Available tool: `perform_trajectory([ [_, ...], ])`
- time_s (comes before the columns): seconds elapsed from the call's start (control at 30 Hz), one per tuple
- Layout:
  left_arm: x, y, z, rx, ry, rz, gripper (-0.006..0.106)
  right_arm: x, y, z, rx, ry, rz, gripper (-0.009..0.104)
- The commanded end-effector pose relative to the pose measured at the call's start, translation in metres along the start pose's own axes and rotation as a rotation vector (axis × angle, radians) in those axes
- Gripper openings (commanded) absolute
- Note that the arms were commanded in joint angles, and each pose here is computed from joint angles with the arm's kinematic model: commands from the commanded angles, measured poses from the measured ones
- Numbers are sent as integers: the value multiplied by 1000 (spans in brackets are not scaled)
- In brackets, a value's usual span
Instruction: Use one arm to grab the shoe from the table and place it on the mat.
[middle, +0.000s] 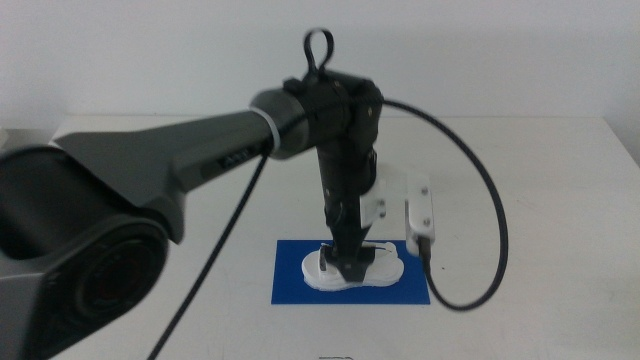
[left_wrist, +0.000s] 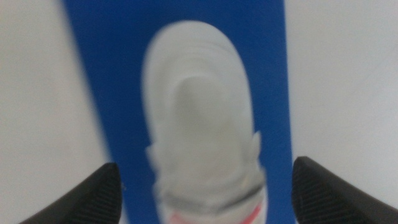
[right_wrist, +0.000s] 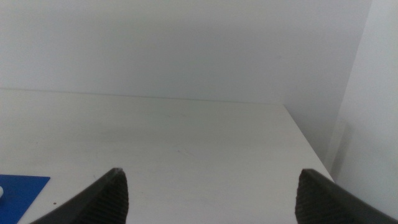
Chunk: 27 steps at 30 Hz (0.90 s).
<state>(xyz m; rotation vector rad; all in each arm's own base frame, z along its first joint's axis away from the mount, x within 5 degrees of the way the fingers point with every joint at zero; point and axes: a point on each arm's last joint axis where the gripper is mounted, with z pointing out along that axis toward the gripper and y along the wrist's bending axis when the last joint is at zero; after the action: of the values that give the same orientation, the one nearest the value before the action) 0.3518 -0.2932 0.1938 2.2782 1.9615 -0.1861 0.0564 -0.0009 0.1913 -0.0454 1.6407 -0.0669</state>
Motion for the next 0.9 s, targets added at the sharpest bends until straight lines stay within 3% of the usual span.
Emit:
perform_trajectory([
  [0.0,-2,-11,-64,-32,-58,7,94,-14,-1,-3,8,-114,-14,94],
  [0.17,6,-18,-123,-148,-144,-71,94,-14,-1,-3,8,-114,-14,94],
  [0.5,78,-51,-250,-410,-317,-600,94,-14,-1,-3,8,-114,-14,94],
  [0.7,118,-87,-306,-583,-362,-690,94,-14,-1,-3,8,-114,-14,94],
  [0.87,153,-137,-331,-720,-411,-860,94,-14,-1,-3,8,-114,-14,94],
])
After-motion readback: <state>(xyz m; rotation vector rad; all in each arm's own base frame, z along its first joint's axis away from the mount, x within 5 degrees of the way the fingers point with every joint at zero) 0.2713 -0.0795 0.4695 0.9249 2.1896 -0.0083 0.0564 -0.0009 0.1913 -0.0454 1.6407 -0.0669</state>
